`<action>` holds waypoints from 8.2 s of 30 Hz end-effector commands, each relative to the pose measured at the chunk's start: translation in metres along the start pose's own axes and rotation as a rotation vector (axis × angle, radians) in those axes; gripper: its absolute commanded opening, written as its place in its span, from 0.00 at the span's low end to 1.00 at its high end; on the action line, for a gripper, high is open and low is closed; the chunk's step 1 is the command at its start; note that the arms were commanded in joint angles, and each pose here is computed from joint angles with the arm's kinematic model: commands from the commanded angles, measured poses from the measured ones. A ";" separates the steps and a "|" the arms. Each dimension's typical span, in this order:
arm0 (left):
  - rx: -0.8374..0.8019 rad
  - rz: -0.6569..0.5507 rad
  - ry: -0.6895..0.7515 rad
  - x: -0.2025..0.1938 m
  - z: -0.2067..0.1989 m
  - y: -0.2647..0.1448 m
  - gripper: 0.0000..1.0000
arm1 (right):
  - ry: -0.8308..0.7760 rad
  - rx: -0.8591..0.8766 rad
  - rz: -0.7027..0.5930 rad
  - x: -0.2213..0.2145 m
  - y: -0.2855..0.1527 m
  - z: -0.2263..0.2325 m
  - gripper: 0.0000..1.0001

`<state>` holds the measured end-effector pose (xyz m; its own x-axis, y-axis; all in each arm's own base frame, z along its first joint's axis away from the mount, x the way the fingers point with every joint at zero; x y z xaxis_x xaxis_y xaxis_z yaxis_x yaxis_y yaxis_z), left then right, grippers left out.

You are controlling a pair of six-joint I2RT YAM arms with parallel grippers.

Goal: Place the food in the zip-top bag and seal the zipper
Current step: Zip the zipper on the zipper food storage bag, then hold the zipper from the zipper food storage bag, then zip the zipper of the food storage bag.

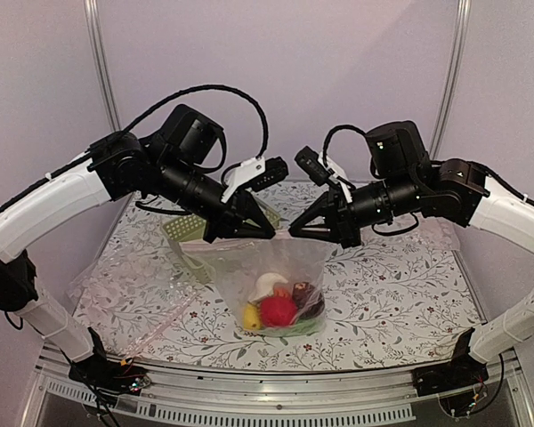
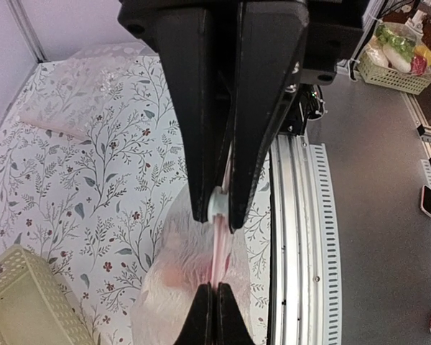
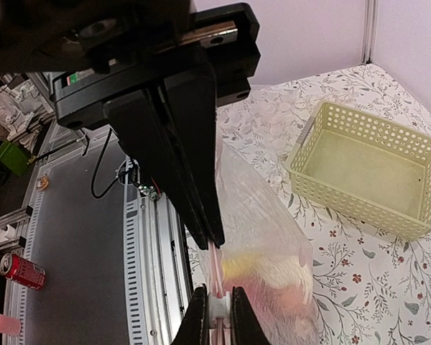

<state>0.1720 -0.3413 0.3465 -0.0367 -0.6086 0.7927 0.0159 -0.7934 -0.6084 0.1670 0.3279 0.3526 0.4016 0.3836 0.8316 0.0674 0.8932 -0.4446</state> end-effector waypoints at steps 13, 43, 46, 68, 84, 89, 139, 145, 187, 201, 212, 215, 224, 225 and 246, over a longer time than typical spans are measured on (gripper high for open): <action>0.101 0.086 -0.015 -0.021 0.002 -0.029 0.00 | 0.026 -0.073 0.046 -0.016 -0.032 0.003 0.00; 0.111 0.091 -0.036 -0.025 0.011 -0.032 0.00 | 0.056 -0.059 0.196 -0.040 -0.033 0.003 0.00; 0.115 0.095 -0.036 -0.026 0.012 -0.032 0.00 | 0.059 -0.062 0.194 -0.041 -0.034 0.002 0.00; 0.130 0.103 -0.047 -0.029 0.018 -0.032 0.00 | 0.070 -0.081 0.159 -0.043 -0.051 0.003 0.00; 0.037 0.104 -0.056 -0.026 0.011 -0.009 0.00 | 0.084 -0.014 0.144 -0.035 -0.034 0.002 0.00; 0.026 0.109 -0.054 -0.026 0.010 -0.003 0.00 | 0.088 -0.008 0.116 -0.030 -0.025 -0.002 0.17; 0.144 -0.038 -0.017 -0.016 0.009 -0.024 0.00 | 0.287 -0.162 -0.136 -0.026 -0.002 -0.025 0.45; 0.144 -0.037 -0.017 -0.017 0.009 -0.024 0.00 | 0.243 -0.121 -0.153 -0.020 -0.007 -0.018 0.43; -0.149 -0.100 -0.087 0.023 0.018 0.023 0.36 | 0.134 -0.029 -0.119 -0.014 0.002 -0.009 0.00; -0.147 -0.079 -0.085 0.016 0.017 0.025 0.00 | 0.150 -0.121 -0.134 -0.018 -0.003 -0.019 0.00; -0.085 -0.057 -0.087 0.007 0.023 0.009 0.00 | 0.151 -0.175 -0.139 -0.024 -0.017 -0.019 0.00; -0.057 -0.044 -0.088 0.002 0.024 0.003 0.00 | 0.147 -0.192 -0.142 -0.025 -0.022 -0.019 0.00; -0.007 -0.014 -0.110 -0.015 0.024 -0.011 0.00 | 0.137 -0.235 -0.158 -0.027 -0.033 -0.020 0.00; 0.002 -0.011 -0.112 -0.017 0.025 -0.013 0.00 | 0.139 -0.239 -0.158 -0.027 -0.033 -0.020 0.00; 0.094 0.069 -0.151 -0.048 0.025 -0.023 0.00 | 0.166 -0.550 -0.264 -0.022 -0.057 -0.054 0.00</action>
<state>0.1959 -0.3484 0.3477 -0.0345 -0.4970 0.8671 0.0527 -0.8673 -0.4950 0.1809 0.3047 0.3386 0.4467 0.1556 0.8810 0.3959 0.8487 -0.3507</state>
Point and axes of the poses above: each gripper's point midway between its finger pads, its own y axis out along the fingers, its own z axis along the line the jaws close on, x = y × z, the point moved 5 cm from there along -y, back along the fingers, and after that the axes turned 7 degrees about y, right-handed, at the moved point
